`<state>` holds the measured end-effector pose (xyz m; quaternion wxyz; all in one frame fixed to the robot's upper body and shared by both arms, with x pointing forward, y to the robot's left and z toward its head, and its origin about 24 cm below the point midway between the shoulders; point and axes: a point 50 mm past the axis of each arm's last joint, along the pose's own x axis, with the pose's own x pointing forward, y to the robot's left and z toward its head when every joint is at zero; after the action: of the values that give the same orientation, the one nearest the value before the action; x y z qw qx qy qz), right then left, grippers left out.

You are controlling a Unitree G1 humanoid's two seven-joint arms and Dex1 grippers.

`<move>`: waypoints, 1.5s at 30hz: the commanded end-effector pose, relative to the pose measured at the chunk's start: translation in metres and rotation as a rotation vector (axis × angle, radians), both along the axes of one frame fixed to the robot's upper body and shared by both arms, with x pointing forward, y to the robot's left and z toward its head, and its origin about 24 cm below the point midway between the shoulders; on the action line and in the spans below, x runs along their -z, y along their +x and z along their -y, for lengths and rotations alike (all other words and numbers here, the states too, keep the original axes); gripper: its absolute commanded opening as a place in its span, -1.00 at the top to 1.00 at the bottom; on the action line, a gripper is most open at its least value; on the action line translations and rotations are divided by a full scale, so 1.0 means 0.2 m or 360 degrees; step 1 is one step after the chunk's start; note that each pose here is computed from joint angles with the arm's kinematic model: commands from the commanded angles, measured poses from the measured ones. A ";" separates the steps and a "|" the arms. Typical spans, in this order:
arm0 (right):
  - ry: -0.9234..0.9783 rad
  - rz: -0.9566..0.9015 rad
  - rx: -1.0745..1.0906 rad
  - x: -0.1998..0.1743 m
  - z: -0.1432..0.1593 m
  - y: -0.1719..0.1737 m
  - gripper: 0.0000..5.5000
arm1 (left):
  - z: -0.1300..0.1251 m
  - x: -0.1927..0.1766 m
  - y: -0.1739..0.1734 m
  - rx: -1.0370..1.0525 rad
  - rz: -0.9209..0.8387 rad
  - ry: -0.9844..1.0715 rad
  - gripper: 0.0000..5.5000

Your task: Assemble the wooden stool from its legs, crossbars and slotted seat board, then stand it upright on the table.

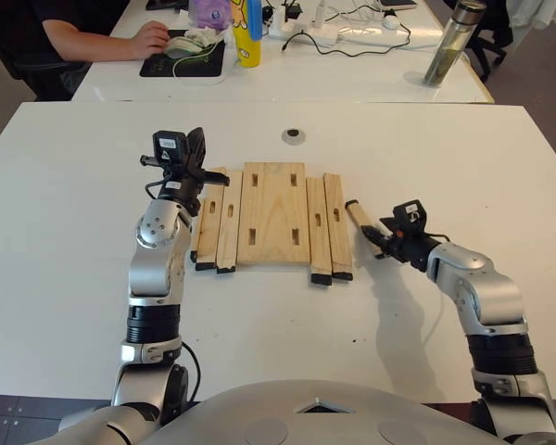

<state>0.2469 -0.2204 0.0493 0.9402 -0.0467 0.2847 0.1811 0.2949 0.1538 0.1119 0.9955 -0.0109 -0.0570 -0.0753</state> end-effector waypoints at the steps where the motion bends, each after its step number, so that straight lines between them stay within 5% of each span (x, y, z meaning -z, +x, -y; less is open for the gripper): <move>1: 0.0138 -0.0031 0.0071 -0.01 -0.02 0.01 0.10 | 0.00 0.01 0.00 0.0001 -0.0015 -0.0005 1.00; 21: -0.0095 -0.0175 0.0026 0.11 -0.03 0.01 0.10 | 0.02 0.00 0.00 0.0015 -0.0008 -0.0012 1.00; 32: -0.0097 -0.0144 0.0016 0.12 -0.03 0.04 0.53 | 0.03 -0.03 0.04 0.0054 0.0006 -0.0025 1.00; 38: -0.0057 0.0059 0.0143 0.05 0.02 0.11 0.53 | 0.05 -0.01 0.05 0.0168 -0.0051 -0.0150 0.81; 45: 0.0187 0.0709 0.0165 -0.28 -0.01 0.25 0.53 | 0.12 -0.17 0.07 0.0540 -0.0056 -0.0702 0.47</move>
<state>0.2870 -0.2259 0.0753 0.9822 -0.0327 0.1439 0.1164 0.3057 0.1337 0.1274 0.9608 -0.1971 -0.0406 -0.1906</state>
